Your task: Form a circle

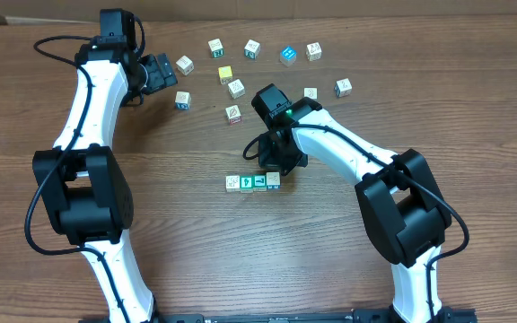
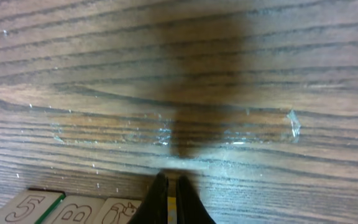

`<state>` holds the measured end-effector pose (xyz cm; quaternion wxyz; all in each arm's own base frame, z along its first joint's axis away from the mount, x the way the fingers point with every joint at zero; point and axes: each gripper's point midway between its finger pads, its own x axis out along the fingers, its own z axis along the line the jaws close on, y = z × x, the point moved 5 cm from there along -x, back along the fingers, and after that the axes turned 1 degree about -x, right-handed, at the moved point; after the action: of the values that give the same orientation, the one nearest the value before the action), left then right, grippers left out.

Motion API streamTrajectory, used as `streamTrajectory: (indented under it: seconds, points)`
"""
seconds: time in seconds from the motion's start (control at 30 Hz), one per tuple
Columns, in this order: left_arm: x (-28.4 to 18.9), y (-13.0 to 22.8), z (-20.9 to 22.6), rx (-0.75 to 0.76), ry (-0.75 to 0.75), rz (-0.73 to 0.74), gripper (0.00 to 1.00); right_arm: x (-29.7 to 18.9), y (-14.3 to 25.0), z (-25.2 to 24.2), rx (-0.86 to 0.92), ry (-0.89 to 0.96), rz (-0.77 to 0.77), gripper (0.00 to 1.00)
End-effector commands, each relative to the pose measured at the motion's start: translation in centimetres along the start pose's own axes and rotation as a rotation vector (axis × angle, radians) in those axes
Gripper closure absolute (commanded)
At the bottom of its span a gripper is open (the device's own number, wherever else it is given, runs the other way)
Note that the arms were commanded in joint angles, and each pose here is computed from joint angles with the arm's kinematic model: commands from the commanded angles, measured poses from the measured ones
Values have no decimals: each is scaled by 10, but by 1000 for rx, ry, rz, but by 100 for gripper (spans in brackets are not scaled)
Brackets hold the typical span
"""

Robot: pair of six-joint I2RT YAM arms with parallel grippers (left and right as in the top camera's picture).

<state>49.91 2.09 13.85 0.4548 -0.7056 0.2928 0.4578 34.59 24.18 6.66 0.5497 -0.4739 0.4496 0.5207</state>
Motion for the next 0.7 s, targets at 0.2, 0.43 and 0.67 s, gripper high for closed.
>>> streamTrajectory:
  seconds: [0.2,0.43,0.67]
  points:
    - [-5,-3,-6,-14,13,-14,0,3,7,2,-20,1,24,96]
    - [-5,-3,-6,-14,13,-15,0,3,10,7,-39,-1,23,96]
    - [-5,-3,-6,-14,13,-15,0,3,10,6,-38,3,24,96]
